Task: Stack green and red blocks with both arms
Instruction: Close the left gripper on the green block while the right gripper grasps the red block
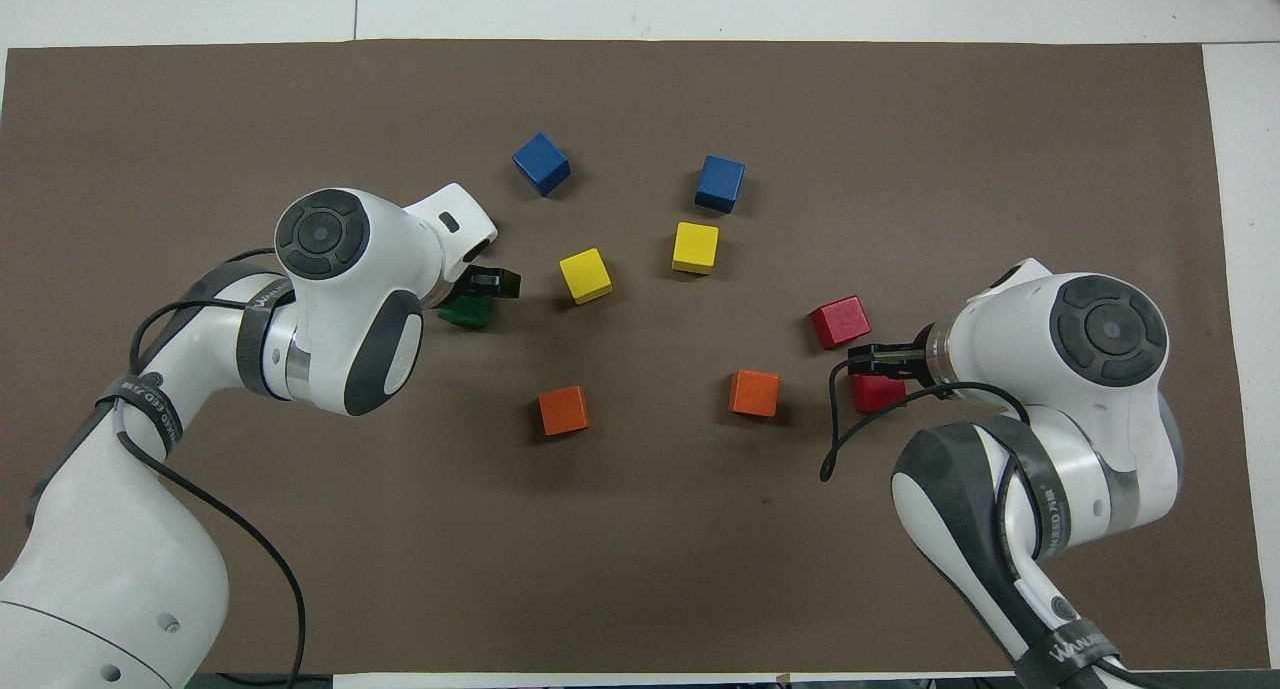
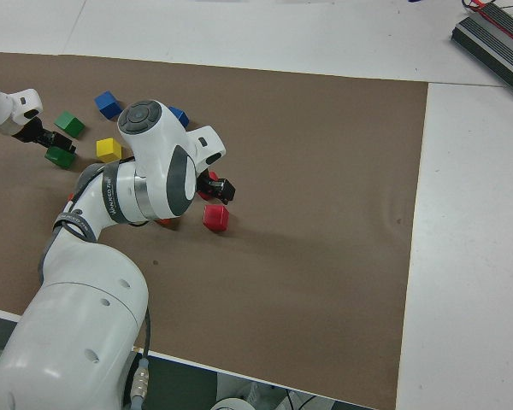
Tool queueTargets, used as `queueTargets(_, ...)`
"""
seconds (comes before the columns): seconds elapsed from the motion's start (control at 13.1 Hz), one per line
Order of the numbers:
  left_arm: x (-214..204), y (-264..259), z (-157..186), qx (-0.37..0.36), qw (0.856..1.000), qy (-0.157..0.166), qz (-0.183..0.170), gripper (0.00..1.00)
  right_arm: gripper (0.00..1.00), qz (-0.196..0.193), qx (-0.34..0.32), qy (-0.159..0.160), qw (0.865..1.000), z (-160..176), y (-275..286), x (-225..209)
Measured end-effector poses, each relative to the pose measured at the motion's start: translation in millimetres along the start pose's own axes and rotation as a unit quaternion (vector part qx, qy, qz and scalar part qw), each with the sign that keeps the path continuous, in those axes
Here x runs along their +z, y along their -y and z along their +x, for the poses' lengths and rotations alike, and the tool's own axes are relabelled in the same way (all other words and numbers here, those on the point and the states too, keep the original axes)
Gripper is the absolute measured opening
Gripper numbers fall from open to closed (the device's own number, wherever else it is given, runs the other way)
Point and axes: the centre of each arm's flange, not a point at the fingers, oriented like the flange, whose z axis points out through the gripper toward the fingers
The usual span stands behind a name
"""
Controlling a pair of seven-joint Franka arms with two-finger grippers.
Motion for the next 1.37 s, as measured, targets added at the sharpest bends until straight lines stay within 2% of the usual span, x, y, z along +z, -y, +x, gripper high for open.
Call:
queueTargets(0.3,1,-9,-3,0.008,1.000,0.003,0.000,1.00,1.00,0.004,-0.014,-0.010,1.000,-13,7,25)
queueTargets(0.61,10,-24,-15,0.022,0.999,0.033,0.004,1.00,1.00,0.005,-0.022,-0.012,1.000,-17,12,35)
queueTargets(1.07,18,-22,-22,0.021,0.999,0.041,0.007,1.00,1.00,0.009,-0.051,-0.023,0.998,-24,-3,73)
queueTargets(1.14,20,-21,-23,0.021,0.999,0.041,0.007,0.93,1.00,0.009,-0.051,-0.023,0.998,-24,-4,75)
queueTargets(1.22,21,-21,-24,0.021,0.999,0.039,0.007,0.81,1.00,0.010,-0.049,-0.024,0.998,-23,-6,77)
queueTargets(1.29,21,-21,-25,0.020,0.999,0.038,0.007,0.81,0.98,0.010,-0.047,-0.025,0.999,-22,-7,80)
queueTargets(1.37,21,-20,-25,0.020,0.999,0.037,0.007,0.70,0.90,0.010,-0.046,-0.025,0.999,-22,-8,82)
